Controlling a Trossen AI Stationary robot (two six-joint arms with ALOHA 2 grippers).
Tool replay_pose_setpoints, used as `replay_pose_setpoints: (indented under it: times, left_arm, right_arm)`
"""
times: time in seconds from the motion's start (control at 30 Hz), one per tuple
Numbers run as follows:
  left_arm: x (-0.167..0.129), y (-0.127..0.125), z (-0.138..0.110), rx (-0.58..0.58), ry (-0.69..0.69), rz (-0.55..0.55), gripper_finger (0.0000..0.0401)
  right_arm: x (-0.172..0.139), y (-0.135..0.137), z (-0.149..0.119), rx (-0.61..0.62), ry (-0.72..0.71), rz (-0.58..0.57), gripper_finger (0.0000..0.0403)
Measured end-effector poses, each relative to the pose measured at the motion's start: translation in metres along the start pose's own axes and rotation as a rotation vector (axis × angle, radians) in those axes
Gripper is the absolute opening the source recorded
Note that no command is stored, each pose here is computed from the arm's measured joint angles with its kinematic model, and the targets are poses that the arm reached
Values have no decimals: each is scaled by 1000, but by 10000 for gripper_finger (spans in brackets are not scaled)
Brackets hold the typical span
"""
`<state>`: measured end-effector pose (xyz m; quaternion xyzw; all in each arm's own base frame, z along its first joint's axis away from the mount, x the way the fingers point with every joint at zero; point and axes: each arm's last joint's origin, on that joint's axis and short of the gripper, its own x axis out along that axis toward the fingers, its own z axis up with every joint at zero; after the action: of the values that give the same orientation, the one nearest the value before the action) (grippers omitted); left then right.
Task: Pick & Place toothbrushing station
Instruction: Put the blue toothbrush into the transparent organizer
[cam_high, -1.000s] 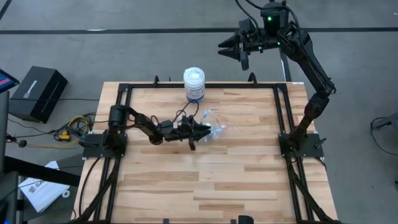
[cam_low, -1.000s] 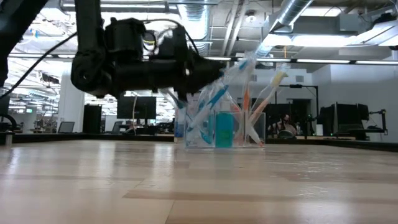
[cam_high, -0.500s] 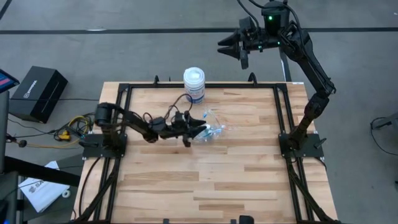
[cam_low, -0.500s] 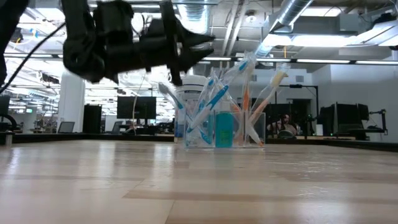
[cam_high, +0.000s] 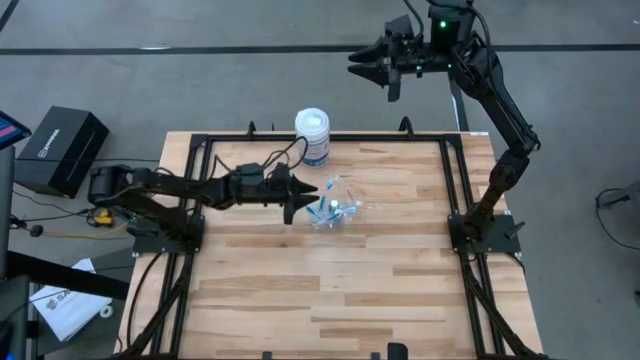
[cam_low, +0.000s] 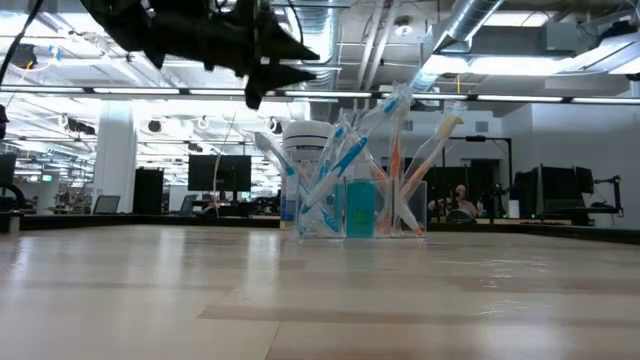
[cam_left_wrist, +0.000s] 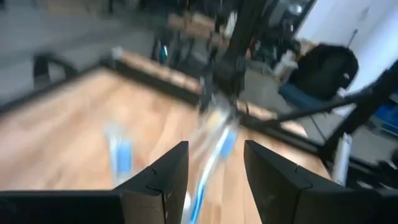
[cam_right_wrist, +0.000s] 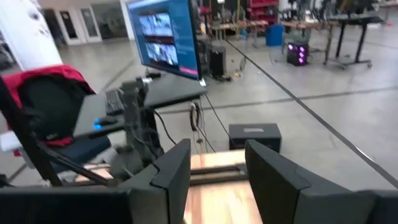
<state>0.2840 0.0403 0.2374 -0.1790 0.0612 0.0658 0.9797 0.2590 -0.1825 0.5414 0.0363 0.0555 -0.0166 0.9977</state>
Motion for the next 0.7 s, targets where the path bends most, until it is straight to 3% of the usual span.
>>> replay_pose_setpoints:
  times: [0.17,0.47,0.7]
  left_arm:
    - [8,9,-13,-62,119,-43,148]
    - [50,3,6,-13,137,-146,149]
    - [75,6,-10,-15,242,-178,150]
  right_arm:
    - [-1,1,5,7,-42,24,146]
    - [-8,5,9,21,-53,22,143]
    - [-10,7,10,22,-57,28,148]
